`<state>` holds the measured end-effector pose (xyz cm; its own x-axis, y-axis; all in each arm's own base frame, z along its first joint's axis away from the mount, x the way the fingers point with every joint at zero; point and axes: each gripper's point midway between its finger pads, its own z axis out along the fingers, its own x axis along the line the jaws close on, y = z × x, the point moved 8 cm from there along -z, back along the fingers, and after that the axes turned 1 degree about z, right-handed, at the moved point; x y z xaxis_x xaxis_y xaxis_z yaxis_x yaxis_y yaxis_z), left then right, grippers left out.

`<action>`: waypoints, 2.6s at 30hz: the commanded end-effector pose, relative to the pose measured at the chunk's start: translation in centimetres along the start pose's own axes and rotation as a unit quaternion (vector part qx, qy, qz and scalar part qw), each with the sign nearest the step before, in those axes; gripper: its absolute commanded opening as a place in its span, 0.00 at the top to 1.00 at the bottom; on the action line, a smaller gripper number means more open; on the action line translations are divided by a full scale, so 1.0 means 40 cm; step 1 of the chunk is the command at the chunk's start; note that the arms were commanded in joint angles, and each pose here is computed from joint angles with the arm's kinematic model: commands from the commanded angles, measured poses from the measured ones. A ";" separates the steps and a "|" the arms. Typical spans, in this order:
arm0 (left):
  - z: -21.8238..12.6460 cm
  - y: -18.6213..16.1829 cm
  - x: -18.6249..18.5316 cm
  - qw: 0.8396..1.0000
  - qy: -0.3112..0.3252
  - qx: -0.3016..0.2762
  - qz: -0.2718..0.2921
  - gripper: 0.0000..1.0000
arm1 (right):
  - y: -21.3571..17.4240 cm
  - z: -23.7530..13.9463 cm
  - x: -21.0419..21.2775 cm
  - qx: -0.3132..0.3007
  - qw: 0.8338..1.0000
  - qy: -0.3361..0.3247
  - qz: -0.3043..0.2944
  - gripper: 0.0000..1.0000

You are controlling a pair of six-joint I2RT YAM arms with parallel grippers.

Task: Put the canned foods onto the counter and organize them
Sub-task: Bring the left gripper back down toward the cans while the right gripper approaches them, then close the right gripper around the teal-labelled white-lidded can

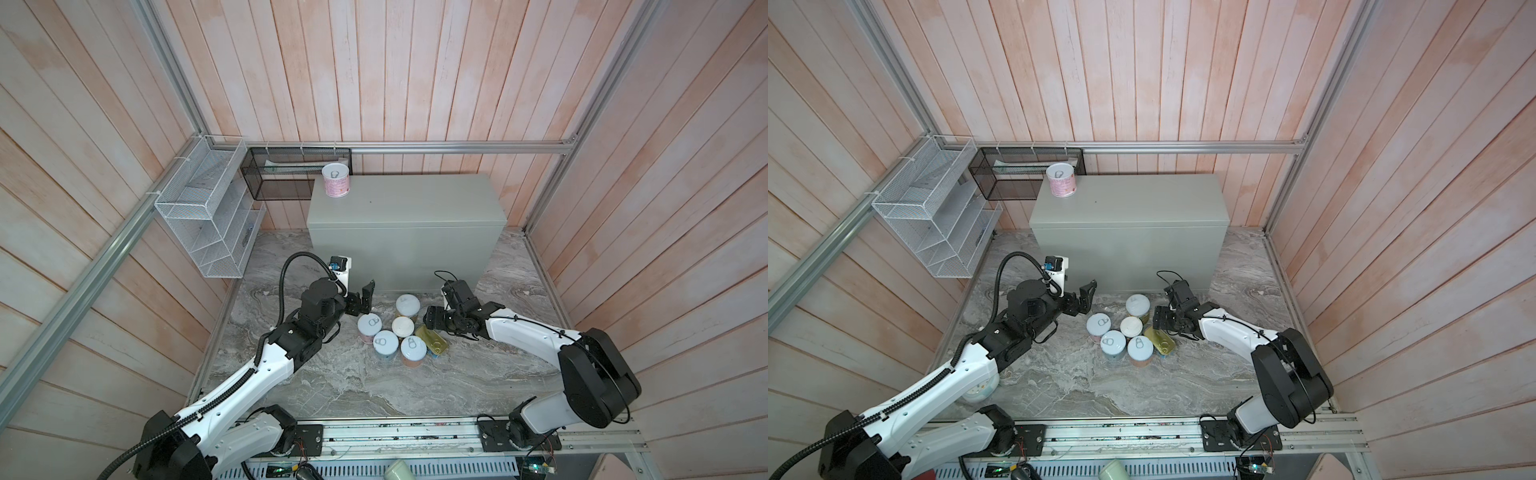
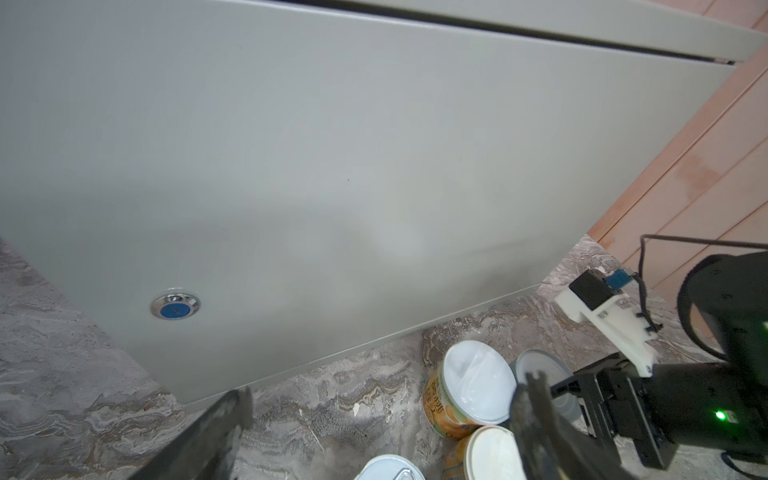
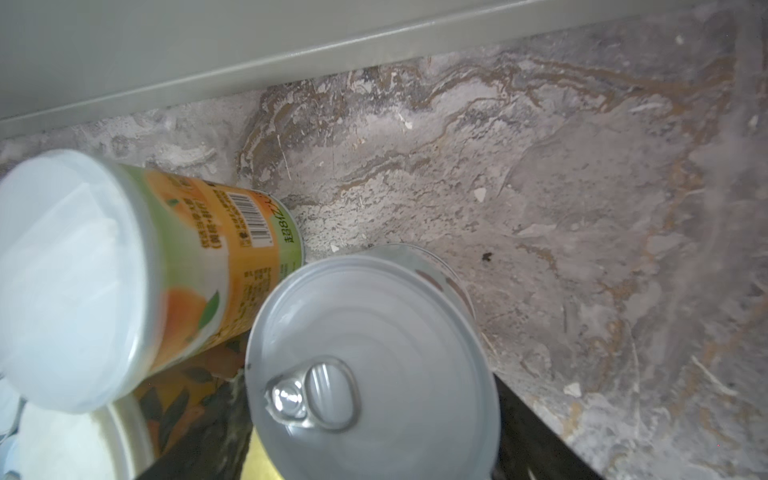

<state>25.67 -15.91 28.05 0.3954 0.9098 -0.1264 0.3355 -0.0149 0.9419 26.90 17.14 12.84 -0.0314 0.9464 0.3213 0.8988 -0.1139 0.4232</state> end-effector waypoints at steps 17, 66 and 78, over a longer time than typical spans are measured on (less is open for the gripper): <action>0.013 -0.044 -0.001 1.000 -0.008 0.013 -0.007 0.00 | 0.026 0.016 -0.002 -0.024 0.999 -0.035 -0.006 0.24; -0.005 -0.059 0.013 0.999 0.018 0.040 -0.015 0.00 | 0.116 0.125 0.004 -0.175 0.983 -0.052 -0.014 0.17; 0.007 -0.066 0.011 0.999 0.016 0.048 -0.015 0.00 | 0.111 0.104 -0.003 -0.194 0.979 -0.050 -0.025 0.32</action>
<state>25.04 -15.48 25.15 0.3702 0.9186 -0.1384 0.4250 -0.0350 0.9045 32.93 18.16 10.91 -0.0120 0.9754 0.2202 0.6796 -0.1536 0.7174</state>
